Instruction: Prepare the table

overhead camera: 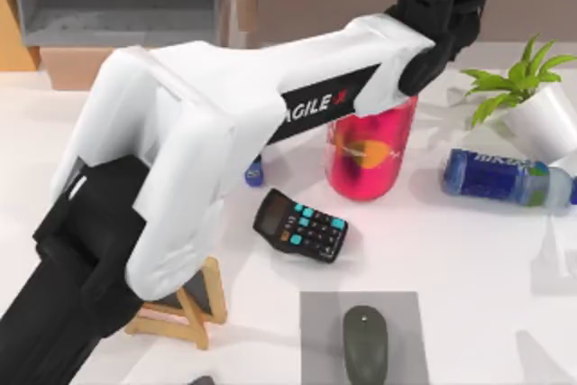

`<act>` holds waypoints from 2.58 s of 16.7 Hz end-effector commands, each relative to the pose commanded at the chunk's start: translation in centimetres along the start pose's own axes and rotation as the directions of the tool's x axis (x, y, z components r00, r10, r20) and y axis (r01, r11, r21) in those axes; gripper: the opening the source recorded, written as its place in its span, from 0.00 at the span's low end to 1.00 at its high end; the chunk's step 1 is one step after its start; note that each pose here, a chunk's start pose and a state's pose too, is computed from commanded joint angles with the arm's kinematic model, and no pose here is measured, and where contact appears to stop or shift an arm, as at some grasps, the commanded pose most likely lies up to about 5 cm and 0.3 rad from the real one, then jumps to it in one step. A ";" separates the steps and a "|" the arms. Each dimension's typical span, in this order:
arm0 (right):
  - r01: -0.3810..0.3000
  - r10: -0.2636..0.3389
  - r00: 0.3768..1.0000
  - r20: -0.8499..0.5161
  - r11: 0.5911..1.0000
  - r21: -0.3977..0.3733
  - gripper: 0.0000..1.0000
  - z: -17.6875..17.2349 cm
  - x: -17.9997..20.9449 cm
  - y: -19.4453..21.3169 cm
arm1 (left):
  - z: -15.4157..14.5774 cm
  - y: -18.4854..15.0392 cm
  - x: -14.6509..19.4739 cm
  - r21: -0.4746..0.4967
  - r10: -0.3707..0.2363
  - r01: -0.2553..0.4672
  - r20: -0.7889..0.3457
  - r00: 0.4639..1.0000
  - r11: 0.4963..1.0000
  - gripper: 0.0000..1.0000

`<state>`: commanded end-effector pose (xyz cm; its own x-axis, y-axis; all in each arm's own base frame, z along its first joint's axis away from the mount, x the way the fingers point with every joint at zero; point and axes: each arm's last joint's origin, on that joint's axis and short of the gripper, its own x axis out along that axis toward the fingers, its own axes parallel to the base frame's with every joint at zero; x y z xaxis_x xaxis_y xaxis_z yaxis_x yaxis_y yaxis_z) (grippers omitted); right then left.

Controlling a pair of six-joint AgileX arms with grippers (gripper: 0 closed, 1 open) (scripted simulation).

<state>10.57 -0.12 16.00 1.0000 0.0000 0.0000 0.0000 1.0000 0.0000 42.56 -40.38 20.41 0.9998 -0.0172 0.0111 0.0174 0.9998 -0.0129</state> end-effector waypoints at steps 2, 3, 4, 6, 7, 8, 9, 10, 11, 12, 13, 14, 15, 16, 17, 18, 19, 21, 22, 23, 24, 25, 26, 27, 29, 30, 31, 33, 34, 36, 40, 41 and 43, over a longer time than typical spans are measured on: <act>0.000 0.000 1.000 0.000 1.000 0.000 1.00 0.0 0.0 0.0 | 0.0 0.0 0.0 0.000 0.000 0.000 0.000 1.000 1.000 0.40; 0.000 0.000 1.000 0.000 1.000 0.000 1.00 0.0 0.0 0.0 | 0.0 0.0 0.0 0.000 0.000 0.000 0.000 1.000 1.000 0.32; 0.000 0.000 1.000 0.000 1.000 0.000 1.00 0.0 0.0 0.0 | 0.0 0.0 0.0 0.000 0.000 0.000 0.000 1.000 1.000 0.25; 0.000 0.000 1.000 0.000 1.000 0.000 1.00 0.0 0.0 0.0 | 0.0 0.0 0.0 0.000 0.000 0.000 0.000 1.000 1.000 0.10; 0.000 0.000 1.000 0.000 1.000 0.000 1.00 0.0 0.0 0.0 | 0.0 0.0 0.0 0.000 0.000 0.000 0.000 1.000 1.000 0.02; 0.000 0.000 1.000 0.000 1.000 0.000 1.00 0.0 0.0 0.0 | 0.0 0.0 0.0 0.000 0.000 0.000 0.000 1.000 1.000 0.00; 0.000 0.000 1.000 0.000 1.000 0.000 1.00 0.0 0.0 0.0 | 0.0 0.0 0.0 0.000 0.000 0.000 0.000 1.000 1.000 0.00; 0.000 0.000 1.000 0.000 1.000 0.000 1.00 0.0 0.0 0.0 | 0.0 0.0 0.0 0.000 0.000 0.000 0.000 1.000 1.000 0.00; 0.000 0.000 1.000 0.000 1.000 0.000 1.00 0.0 0.0 0.0 | 0.0 0.0 0.0 0.000 0.000 0.000 0.000 1.000 1.000 0.00; 0.000 0.000 1.000 0.000 1.000 0.000 1.00 0.0 0.0 0.0 | 0.0 0.0 0.0 0.000 0.000 0.000 0.000 1.000 1.000 0.00; 0.000 0.000 1.000 0.000 1.000 0.000 1.00 0.0 0.0 0.0 | 0.0 0.0 0.0 0.000 0.000 0.000 0.000 1.000 1.000 0.00; 0.000 0.000 1.000 0.000 1.000 0.000 1.00 0.0 0.0 0.0 | 0.0 0.0 0.0 0.000 0.000 0.000 0.000 1.000 1.000 0.00; 0.000 0.000 1.000 0.000 1.000 0.000 1.00 0.0 0.0 0.0 | 0.0 0.0 0.0 0.000 0.000 0.000 0.000 1.000 1.000 0.00; 0.000 0.000 1.000 0.000 1.000 0.000 1.00 0.0 0.0 0.0 | 0.1 -0.1 -0.1 0.000 -0.002 0.002 0.001 1.000 1.000 0.00; 0.000 0.000 1.000 0.000 1.000 0.000 1.00 0.0 0.0 0.0 | 0.2 -0.1 -0.2 0.000 -0.002 0.002 0.002 1.000 1.000 0.00; 0.000 0.000 1.000 0.000 1.000 0.000 1.00 0.0 0.0 0.0 | 0.4 -0.1 -0.4 -0.002 -0.003 0.003 0.003 1.000 1.000 0.00; 0.000 0.000 1.000 0.000 1.000 0.000 1.00 0.0 0.0 0.0 | 0.6 -0.1 -0.8 -0.004 -0.003 0.003 0.004 1.000 1.000 0.00; 0.000 0.000 1.000 0.000 1.000 0.000 1.00 0.0 0.0 0.0 | 1.0 -0.1 -1.7 -0.004 -0.003 0.003 0.004 1.000 1.000 0.00; 0.000 0.000 1.000 0.000 1.000 0.000 1.00 0.0 0.0 0.0 | 1.2 -0.1 -2.3 -0.003 -0.003 0.003 0.003 1.000 1.000 0.00; 0.000 0.000 1.000 0.000 1.000 0.000 1.00 0.0 0.0 0.0 | 1.3 -0.1 -2.8 -0.002 -0.003 0.003 0.002 1.000 1.000 0.00; 0.000 0.000 1.000 0.000 1.000 0.000 1.00 0.0 0.0 0.0 | 1.5 -0.1 -3.3 -0.001 -0.002 0.002 0.002 1.000 1.000 0.00; 0.000 0.000 1.000 0.000 1.000 0.000 1.00 0.0 0.0 0.0 | 1.6 -0.1 -3.7 0.000 -0.002 0.002 0.001 1.000 1.000 0.00; 0.000 0.000 1.000 0.000 1.000 0.000 1.00 0.0 0.0 0.0 | 1.6 -0.1 -4.0 0.000 -0.002 0.002 0.001 1.000 1.000 0.00; 0.000 0.000 1.000 0.000 1.000 0.000 1.00 0.0 0.0 0.0 | 1.6 -0.1 -4.1 0.000 -0.002 0.002 0.001 1.000 1.000 0.00; 0.000 0.000 1.000 0.000 1.000 0.000 1.00 0.0 0.0 0.0 | 1.6 -0.1 -4.1 0.000 -0.002 0.002 0.001 1.000 1.000 0.00; 0.000 0.000 1.000 0.000 1.000 0.000 1.00 0.0 0.0 0.0 | 1.4 0.1 -3.8 0.005 0.003 -0.003 -0.002 1.000 1.000 0.00; 0.000 0.000 1.000 0.000 1.000 0.000 1.00 0.0 0.0 0.0 | 1.4 0.1 -3.8 0.005 0.003 -0.003 -0.002 1.000 1.000 0.00; 0.000 0.000 1.000 0.000 1.000 0.000 1.00 0.0 0.0 0.0 | 1.8 0.3 -4.1 0.008 -0.020 0.020 0.002 1.000 1.000 0.00; 0.000 0.000 1.000 0.000 1.000 0.000 1.00 0.0 0.0 0.0 | 1.9 0.4 -4.5 0.013 -0.044 0.044 0.003 0.999 0.999 0.00; 0.000 0.000 1.000 0.000 1.000 0.000 1.00 0.0 0.0 0.0 | 2.1 0.6 -5.7 0.031 -0.117 0.117 0.004 0.993 0.993 0.00; 0.000 0.000 1.000 0.000 1.000 0.000 1.00 0.0 0.0 0.0 | 2.1 1.9 -9.2 0.083 -0.303 0.301 0.009 0.953 0.950 0.00; 0.000 0.000 1.000 0.000 1.000 0.000 1.00 0.0 0.0 0.0 | 2.3 2.6 -10.0 0.099 -0.346 0.343 0.015 0.938 0.934 0.00; 0.000 0.000 1.000 0.000 1.000 0.000 1.00 0.0 0.0 0.0 | 3.3 4.4 -11.5 0.136 -0.418 0.409 0.045 0.907 0.902 0.00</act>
<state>10.57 -0.12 16.00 1.0000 0.0000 0.0000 0.0000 1.0000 0.0000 31.10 -35.73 23.52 0.8994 -0.4330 0.0603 0.4231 0.8968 0.1290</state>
